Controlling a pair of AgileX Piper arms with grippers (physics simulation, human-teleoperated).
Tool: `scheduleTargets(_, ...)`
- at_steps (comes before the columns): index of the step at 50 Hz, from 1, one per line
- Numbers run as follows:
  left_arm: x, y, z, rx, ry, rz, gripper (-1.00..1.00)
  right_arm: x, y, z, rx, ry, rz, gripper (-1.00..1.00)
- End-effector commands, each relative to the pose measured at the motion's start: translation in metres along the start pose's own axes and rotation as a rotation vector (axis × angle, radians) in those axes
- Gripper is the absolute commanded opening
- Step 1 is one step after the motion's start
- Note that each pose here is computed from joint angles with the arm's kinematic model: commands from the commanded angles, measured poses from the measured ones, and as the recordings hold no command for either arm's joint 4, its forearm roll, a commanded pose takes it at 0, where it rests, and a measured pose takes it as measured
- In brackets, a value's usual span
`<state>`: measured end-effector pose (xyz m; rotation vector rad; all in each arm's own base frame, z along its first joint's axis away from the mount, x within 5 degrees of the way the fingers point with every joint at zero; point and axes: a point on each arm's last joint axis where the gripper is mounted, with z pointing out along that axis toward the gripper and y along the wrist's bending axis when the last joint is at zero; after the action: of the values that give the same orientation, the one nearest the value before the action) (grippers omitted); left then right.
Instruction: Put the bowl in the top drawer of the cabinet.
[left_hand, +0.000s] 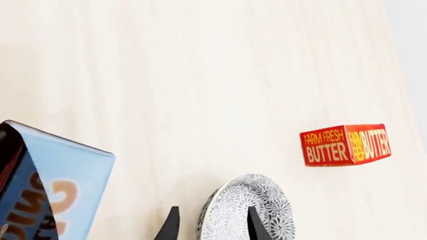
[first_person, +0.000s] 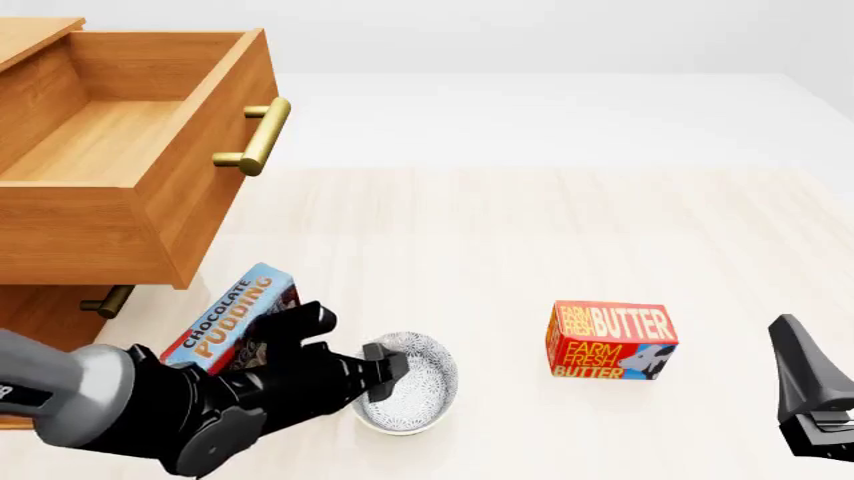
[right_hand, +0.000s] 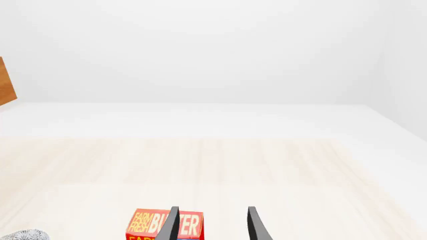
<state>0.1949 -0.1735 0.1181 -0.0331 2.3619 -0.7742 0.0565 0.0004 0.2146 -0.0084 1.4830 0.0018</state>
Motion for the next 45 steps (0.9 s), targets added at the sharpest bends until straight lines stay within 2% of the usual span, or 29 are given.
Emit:
scheduleTargets(1, -0.009, -0.005, -0.007, 0.020, -0.033, 0.039, -1.00, 0.000, 0.000, 0.000, 0.000, 0.000, 0.000, 1.00)
scheduleTargets(7, -0.014, -0.012, -0.015, 0.039, -0.048, 0.059, -1.00, 0.000, 0.000, 0.000, 0.000, 0.000, 0.000, 1.00)
scheduleTargets(13, -0.023, -0.020, -0.025, 0.055, -0.072, 0.120, -1.00, 0.000, 0.000, 0.000, 0.000, 0.000, 0.000, 1.00)
scheduleTargets(16, -0.024, -0.021, -0.026, 0.055, -0.072, 0.117, -1.00, 0.000, 0.000, 0.000, 0.000, 0.000, 0.000, 1.00)
scheduleTargets(17, -0.027, -0.023, -0.030, 0.057, -0.081, 0.142, -1.00, 0.000, 0.000, 0.000, 0.000, 0.000, 0.000, 1.00)
scheduleTargets(20, -0.028, -0.025, -0.032, 0.064, -0.083, 0.144, -1.00, 0.000, 0.000, 0.000, 0.000, 0.000, 0.000, 1.00)
scheduleTargets(21, -0.031, -0.027, -0.035, 0.066, -0.092, 0.172, -1.00, 0.000, 0.000, 0.000, 0.000, 0.000, 0.000, 1.00)
scheduleTargets(33, -0.037, -0.032, -0.042, 0.070, -0.102, 0.216, -1.00, 0.000, 0.000, 0.000, 0.000, 0.000, 0.000, 1.00)
scheduleTargets(39, -0.042, -0.039, -0.048, 0.078, -0.115, 0.290, -1.00, 0.000, 0.000, 0.000, 0.000, 0.000, 0.000, 1.00)
scheduleTargets(45, -0.043, -0.041, -0.052, 0.081, -0.120, 0.321, -1.00, 0.000, 0.000, 0.000, 0.000, 0.000, 0.000, 1.00)
